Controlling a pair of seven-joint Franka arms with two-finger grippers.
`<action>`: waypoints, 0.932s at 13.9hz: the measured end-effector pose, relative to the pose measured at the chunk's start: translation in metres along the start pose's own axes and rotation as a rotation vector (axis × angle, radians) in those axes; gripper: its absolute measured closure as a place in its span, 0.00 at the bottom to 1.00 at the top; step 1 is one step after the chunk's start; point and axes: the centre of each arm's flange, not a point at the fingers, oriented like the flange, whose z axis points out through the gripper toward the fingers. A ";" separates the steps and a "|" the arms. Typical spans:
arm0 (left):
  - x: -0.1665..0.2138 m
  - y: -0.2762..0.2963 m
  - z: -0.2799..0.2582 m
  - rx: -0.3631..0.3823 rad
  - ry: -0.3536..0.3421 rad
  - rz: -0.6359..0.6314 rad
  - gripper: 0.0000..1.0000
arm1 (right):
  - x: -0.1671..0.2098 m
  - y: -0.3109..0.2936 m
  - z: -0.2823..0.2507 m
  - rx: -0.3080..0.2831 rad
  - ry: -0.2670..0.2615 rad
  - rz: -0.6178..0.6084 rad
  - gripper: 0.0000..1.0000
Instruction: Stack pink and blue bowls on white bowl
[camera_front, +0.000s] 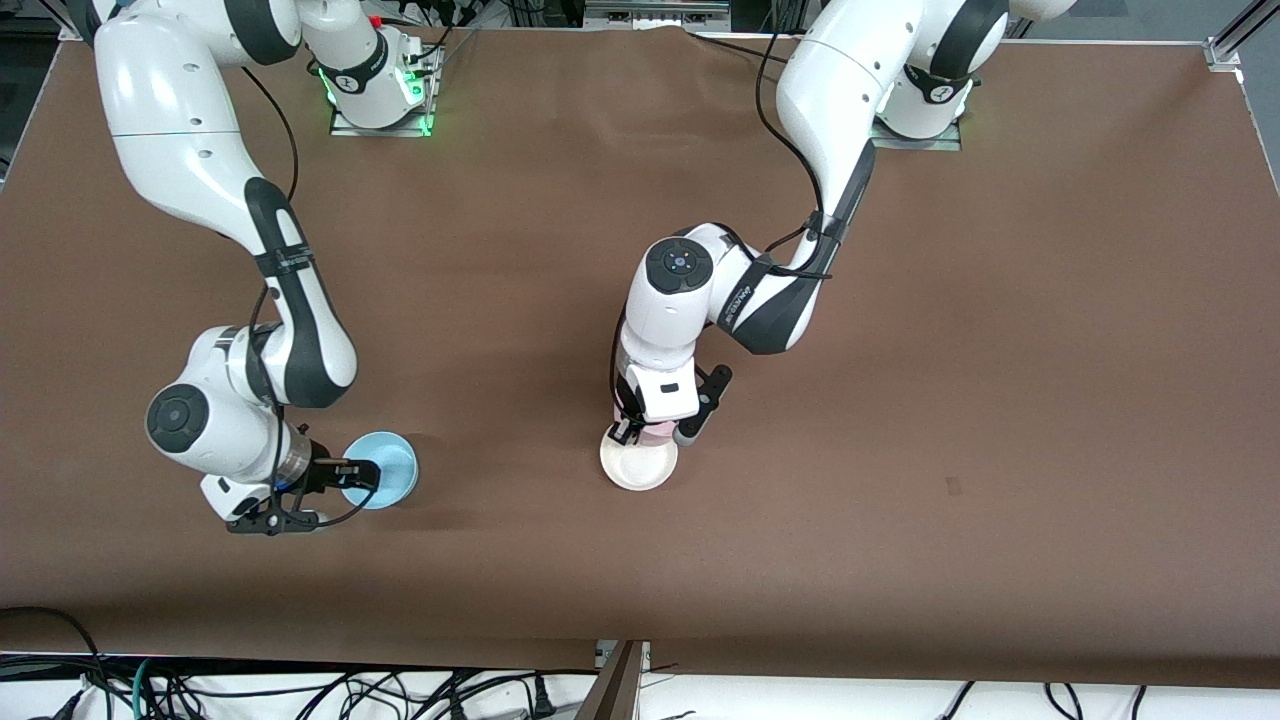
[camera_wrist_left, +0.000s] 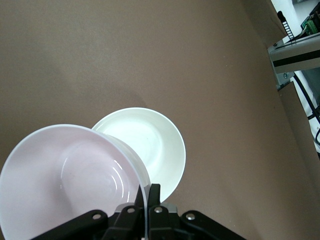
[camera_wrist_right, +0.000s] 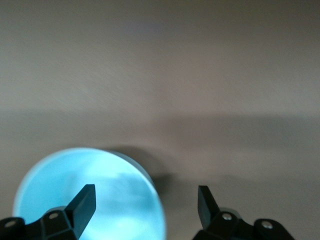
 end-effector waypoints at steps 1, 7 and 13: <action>-0.001 0.000 0.001 -0.006 0.006 -0.003 0.97 | -0.002 0.012 0.001 0.000 -0.023 0.017 0.11; -0.006 -0.002 0.008 -0.022 0.011 -0.009 0.97 | -0.002 0.008 -0.001 0.052 -0.040 0.049 0.19; -0.004 -0.003 0.011 -0.020 0.020 -0.009 0.97 | -0.003 0.007 -0.001 0.053 -0.049 0.049 0.52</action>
